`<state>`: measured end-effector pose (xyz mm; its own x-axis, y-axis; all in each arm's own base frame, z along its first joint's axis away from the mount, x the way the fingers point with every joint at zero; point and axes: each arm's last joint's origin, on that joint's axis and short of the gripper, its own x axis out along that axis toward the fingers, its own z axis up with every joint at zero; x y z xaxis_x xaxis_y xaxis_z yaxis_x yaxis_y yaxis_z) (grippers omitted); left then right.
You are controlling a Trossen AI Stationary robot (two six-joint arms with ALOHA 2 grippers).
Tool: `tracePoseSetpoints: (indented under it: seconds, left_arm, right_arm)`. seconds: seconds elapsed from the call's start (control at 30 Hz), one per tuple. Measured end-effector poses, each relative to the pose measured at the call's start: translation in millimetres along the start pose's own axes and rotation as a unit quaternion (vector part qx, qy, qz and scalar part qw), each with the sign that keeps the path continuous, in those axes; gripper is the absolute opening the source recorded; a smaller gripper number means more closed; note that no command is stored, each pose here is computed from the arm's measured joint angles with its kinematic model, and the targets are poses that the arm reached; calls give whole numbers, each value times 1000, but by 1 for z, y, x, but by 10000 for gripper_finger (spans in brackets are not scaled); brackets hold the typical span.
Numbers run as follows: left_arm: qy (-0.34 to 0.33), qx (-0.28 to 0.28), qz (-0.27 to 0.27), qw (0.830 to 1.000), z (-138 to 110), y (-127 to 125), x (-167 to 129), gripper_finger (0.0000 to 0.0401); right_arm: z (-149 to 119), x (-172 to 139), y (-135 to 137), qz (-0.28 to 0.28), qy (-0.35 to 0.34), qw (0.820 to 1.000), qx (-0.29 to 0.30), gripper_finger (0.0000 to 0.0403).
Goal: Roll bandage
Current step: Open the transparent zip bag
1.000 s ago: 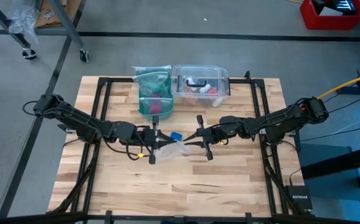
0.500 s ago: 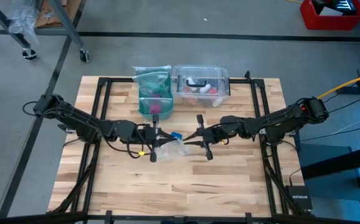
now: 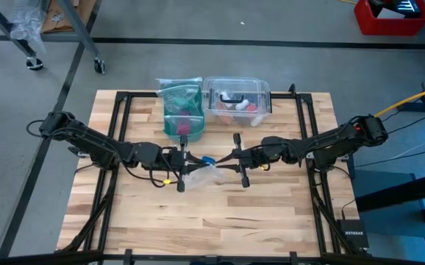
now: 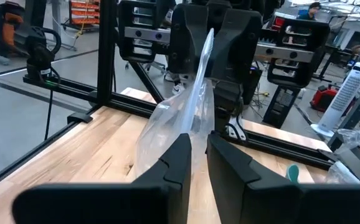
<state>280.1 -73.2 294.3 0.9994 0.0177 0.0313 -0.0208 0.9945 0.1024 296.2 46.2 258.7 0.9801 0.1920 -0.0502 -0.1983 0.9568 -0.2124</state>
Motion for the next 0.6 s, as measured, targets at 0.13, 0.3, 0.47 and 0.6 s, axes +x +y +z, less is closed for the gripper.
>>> tracePoseSetpoints:
  seconds: [0.13,0.3,0.47,0.6]
  left_arm:
    - [-5,-1,1,1000,1,0,0,0]
    - [-16,4,2,1000,3,0,0,0]
    - [-18,4,2,1000,4,0,0,0]
    - [-24,2,3,1000,5,1,0,0]
  right_arm:
    - [5,0,-1,-5,-24,1000,-1,56]
    - [6,0,-1,-10,-28,1000,-1,56]
    - [5,0,-1,-8,-24,1000,-1,56]
    - [3,0,-1,-6,-13,1000,0,56]
